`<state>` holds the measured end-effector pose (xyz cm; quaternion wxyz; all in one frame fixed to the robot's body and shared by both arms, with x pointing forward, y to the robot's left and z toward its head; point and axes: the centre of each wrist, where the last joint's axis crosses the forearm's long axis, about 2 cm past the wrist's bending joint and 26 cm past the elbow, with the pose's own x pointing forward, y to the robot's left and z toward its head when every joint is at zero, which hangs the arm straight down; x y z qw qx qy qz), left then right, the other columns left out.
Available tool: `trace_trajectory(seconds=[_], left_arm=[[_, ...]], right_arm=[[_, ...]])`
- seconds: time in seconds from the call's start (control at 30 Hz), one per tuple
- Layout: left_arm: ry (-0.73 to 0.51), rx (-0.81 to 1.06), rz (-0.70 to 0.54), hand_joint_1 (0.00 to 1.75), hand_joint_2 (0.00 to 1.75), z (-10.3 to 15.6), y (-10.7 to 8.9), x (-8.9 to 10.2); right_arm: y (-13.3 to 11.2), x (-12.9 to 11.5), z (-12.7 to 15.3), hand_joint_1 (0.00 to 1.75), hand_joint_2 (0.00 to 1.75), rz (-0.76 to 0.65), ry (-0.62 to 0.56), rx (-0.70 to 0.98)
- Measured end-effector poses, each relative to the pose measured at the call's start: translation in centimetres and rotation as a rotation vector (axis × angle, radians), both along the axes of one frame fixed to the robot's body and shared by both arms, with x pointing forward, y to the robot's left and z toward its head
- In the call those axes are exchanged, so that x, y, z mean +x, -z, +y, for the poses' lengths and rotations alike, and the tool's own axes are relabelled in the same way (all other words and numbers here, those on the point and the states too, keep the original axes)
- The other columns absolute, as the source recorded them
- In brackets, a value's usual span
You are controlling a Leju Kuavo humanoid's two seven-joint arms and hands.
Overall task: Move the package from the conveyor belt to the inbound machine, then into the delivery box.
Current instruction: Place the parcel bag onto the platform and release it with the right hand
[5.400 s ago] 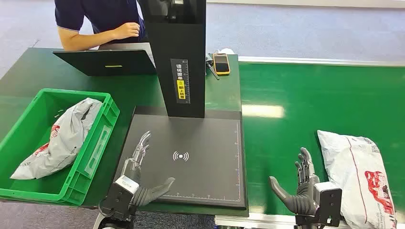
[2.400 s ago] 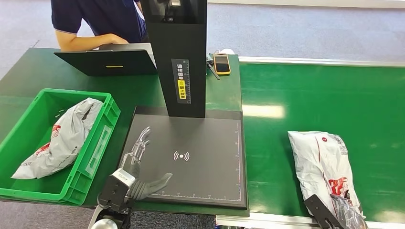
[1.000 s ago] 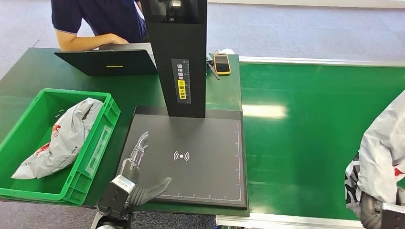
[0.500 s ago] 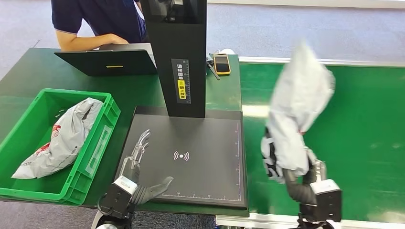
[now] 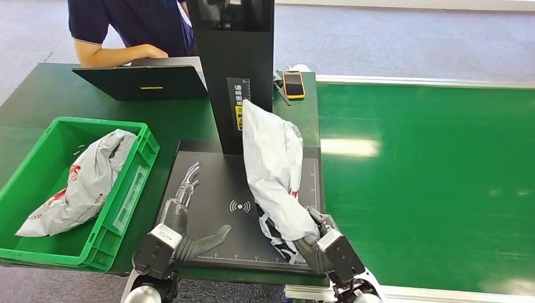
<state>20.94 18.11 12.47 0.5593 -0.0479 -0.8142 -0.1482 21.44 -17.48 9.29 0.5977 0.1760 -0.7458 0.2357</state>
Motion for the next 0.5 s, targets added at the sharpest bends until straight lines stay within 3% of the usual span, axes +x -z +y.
trace_trajectory(seconds=[0.13, 0.27, 0.5], left_arm=[[0.0, 0.001, 0.003, 0.0, 1.75, -0.1, 0.0, -0.1], [-0.004, 0.005, 0.007, 0.0, 1.75, -0.2, 0.1, -0.2], [-0.017, 0.012, 0.022, 0.0, 1.75, -0.2, 0.4, -0.6]], right_arm=[[1.6, 0.1, 0.3, 1.7, 1.75, 0.05, -0.024, -0.071], [3.0, 0.9, 0.0, 0.02, 1.75, 0.082, 0.002, -0.127], [4.1, 1.8, -0.6, 0.0, 1.75, 0.099, 0.031, -0.153]])
